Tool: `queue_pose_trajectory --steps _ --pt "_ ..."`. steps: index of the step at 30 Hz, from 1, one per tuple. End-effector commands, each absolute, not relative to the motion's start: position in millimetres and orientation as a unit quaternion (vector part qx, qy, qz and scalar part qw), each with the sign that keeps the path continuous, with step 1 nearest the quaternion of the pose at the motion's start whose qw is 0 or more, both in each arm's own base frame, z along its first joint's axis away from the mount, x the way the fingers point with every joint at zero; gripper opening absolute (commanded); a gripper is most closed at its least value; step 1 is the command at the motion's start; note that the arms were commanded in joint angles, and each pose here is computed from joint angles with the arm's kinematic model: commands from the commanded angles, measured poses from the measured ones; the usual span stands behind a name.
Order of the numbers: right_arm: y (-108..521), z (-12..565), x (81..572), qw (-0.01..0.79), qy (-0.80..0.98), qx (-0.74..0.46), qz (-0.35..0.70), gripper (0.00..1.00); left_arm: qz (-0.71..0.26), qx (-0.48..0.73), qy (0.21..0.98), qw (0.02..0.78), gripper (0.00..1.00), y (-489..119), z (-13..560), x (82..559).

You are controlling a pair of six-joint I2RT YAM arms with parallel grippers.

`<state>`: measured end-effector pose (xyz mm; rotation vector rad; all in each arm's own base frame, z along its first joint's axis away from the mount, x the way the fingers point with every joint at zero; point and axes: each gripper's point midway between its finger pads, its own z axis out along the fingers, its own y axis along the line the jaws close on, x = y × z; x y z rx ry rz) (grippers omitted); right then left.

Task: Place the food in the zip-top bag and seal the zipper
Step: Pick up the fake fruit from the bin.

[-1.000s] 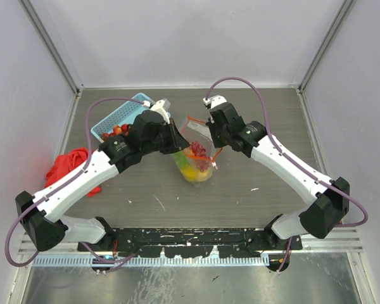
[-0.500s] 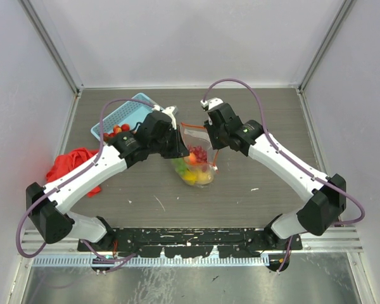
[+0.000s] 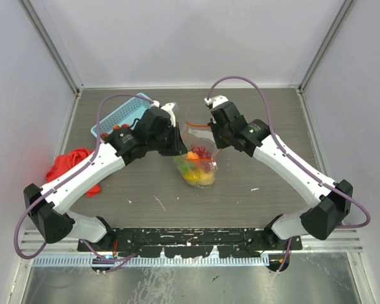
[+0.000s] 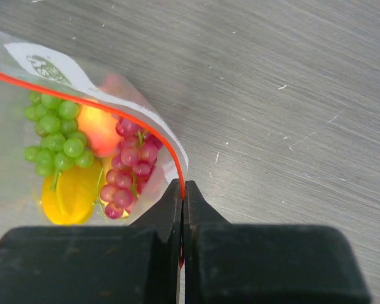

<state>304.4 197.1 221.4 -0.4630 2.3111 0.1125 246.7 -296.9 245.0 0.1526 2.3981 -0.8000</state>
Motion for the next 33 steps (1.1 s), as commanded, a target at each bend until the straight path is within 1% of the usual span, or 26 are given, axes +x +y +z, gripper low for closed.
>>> queue_pose_trajectory --steps 1,6,15,25,33 --pt "181 271 318 0.444 0.882 -0.155 0.009 0.00 -0.302 0.075 0.882 0.356 0.00 -293 292 261" --pt "170 286 321 0.463 0.874 -0.146 -0.015 0.01 -0.268 0.088 0.889 0.361 0.00 -287 293 268" --pt "156 277 324 0.459 0.877 -0.136 -0.047 0.01 -0.253 0.102 0.902 0.335 0.00 -295 274 274" --pt "165 277 325 0.467 0.874 -0.135 -0.020 0.01 -0.276 0.083 0.897 0.336 0.08 -301 270 278" --pt "171 273 324 0.468 0.873 -0.134 -0.001 0.00 -0.295 0.062 0.890 0.342 0.22 -296 275 278"
